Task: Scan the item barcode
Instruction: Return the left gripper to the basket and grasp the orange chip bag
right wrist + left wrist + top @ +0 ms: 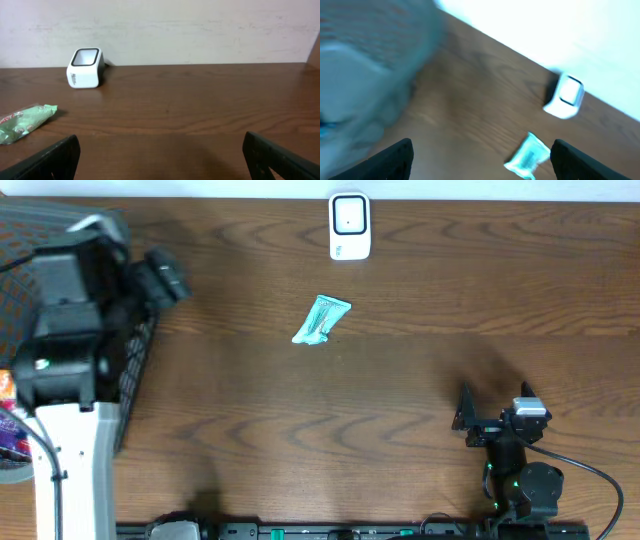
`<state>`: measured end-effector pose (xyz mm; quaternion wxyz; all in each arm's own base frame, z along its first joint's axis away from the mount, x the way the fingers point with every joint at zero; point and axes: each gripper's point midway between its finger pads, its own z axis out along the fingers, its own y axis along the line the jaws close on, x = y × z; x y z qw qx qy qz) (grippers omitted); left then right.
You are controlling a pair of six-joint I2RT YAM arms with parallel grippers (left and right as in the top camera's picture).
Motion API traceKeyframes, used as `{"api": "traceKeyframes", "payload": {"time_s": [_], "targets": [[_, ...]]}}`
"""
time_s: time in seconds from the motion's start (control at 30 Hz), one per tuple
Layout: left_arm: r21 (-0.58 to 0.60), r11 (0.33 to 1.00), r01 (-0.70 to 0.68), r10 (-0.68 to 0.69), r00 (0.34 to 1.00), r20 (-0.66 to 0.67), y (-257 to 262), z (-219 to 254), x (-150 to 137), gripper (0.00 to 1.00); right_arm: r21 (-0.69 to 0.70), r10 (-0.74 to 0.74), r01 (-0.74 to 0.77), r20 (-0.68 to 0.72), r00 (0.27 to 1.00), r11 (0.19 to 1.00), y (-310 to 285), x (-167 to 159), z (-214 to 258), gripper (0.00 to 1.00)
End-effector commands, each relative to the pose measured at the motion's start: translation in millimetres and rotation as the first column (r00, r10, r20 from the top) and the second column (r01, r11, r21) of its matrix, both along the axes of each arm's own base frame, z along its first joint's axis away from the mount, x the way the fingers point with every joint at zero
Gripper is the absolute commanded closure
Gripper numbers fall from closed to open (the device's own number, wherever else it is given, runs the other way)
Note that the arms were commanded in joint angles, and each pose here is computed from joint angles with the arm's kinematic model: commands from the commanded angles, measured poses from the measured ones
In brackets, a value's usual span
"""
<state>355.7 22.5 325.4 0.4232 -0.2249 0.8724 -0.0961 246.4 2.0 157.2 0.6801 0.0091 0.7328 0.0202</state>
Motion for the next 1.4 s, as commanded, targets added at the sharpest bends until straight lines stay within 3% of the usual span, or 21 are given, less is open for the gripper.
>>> {"api": "traceKeyframes", "payload": {"time_s": [0.0, 0.17, 0.4, 0.6, 0.73, 0.9, 1.1, 1.37], "targets": [[-0.042, 0.989, -0.145, 0.144, 0.989, -0.025, 37.3, -3.0, -8.1, 0.12, -0.011, -0.009, 0.009, 0.0, 1.0, 1.0, -2.6, -0.2, -0.6, 0.01], [-0.084, 0.961, -0.264, 0.258, 0.963, -0.075, 64.9, -13.8, -18.2, 0.13, -0.011, -0.009, 0.009, 0.0, 1.0, 1.0, -2.6, -0.2, -0.6, 0.01], [-0.094, 0.941, -0.325, 0.321, 0.946, -0.055, 85.5, -10.9, -18.4, 0.13, -0.011, -0.009, 0.009, 0.0, 1.0, 1.0, -2.6, -0.2, -0.6, 0.01], [-0.147, 0.855, -0.498, 0.501, 0.865, -0.02, 134.6, -4.1, -30.0, 0.13, -0.011, -0.009, 0.009, 0.0, 1.0, 1.0, -2.6, -0.2, -0.6, 0.01], [-0.13, 0.786, -0.604, 0.601, 0.796, -0.072, 174.1, -20.9, -44.3, 0.13, -0.011, -0.009, 0.009, 0.0, 1.0, 1.0, -2.6, -0.2, -0.6, 0.01], [-0.147, 0.717, -0.681, 0.653, 0.731, -0.201, 194.2, -58.3, -48.7, 0.13, -0.011, -0.009, 0.009, 0.0, 1.0, 1.0, -2.6, -0.2, -0.6, 0.01], [-0.13, 0.695, -0.708, 0.649, 0.694, -0.311, 204.9, -95.1, -46.1, 0.13, -0.011, -0.009, 0.009, 0.0, 1.0, 1.0, -2.6, -0.2, -0.6, 0.01], [-0.125, 0.69, -0.712, 0.65, 0.687, -0.324, 207.8, -100.9, -44.9, 0.13, -0.011, -0.009, 0.009, 0.0, 1.0, 1.0, -2.6, -0.2, -0.6, 0.01]]}}
